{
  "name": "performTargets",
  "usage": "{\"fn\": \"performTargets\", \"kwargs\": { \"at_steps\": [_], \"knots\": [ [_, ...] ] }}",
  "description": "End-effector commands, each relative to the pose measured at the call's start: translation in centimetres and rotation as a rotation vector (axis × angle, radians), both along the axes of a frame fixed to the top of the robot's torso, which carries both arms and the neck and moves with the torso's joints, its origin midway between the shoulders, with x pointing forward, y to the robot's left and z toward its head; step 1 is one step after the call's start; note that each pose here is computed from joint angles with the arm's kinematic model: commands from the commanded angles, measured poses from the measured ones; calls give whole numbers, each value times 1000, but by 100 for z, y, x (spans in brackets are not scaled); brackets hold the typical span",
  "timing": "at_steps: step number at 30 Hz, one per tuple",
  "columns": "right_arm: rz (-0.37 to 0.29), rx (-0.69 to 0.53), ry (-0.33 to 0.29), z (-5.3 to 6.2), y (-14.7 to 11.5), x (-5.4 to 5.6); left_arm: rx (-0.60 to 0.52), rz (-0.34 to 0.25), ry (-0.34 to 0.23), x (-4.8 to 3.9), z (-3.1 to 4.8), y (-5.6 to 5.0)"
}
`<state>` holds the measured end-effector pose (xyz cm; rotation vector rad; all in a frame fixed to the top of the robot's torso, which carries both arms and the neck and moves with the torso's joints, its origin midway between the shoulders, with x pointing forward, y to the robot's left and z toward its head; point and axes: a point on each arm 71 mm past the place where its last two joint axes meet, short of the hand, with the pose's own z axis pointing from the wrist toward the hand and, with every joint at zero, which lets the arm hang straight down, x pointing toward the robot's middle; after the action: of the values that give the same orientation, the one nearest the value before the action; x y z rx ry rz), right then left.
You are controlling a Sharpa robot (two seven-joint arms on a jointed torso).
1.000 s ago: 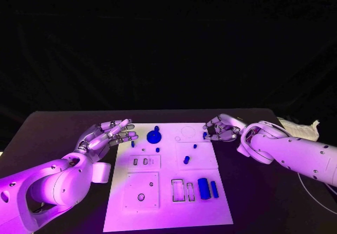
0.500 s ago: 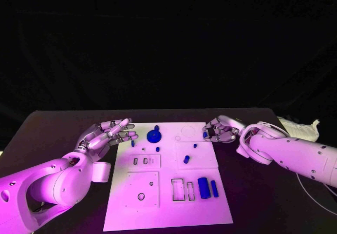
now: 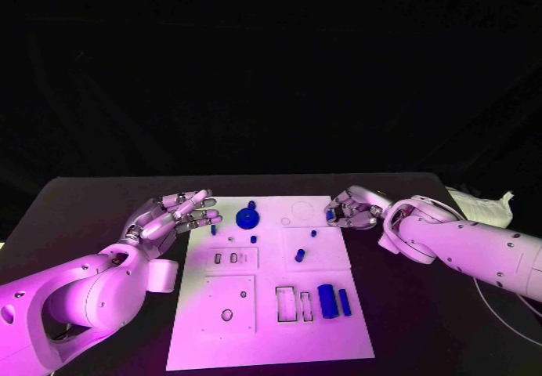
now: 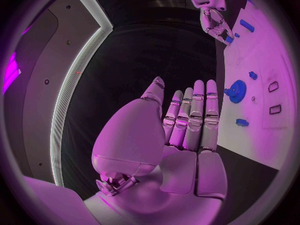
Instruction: Assemble the parts on the task board
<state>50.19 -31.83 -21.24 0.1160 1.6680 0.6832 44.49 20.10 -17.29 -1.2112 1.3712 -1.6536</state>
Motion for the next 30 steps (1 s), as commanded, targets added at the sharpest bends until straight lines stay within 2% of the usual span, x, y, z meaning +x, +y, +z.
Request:
{"fn": "performTargets", "kwargs": {
  "at_steps": [1,6,10,17,22,30],
  "knots": [
    [17,0,10,-14,21,-2,-13,-18,-5,-6,13,-22],
    [14,-8,-10,-7,40,6,-11,-17,-3,-6,11,-20],
    [-4,-38,-66,22,48,12,-11,-17,-2,-6,10,-19],
    [-27,-31,-127,104,121,5,-10,-16,-2,-5,9,-14],
    [-59,68,-83,195,332,-62,-9,-15,-2,-2,8,-8],
    [-7,98,-38,314,1002,-243,-9,-11,-2,17,-1,-1]
  ]
}}
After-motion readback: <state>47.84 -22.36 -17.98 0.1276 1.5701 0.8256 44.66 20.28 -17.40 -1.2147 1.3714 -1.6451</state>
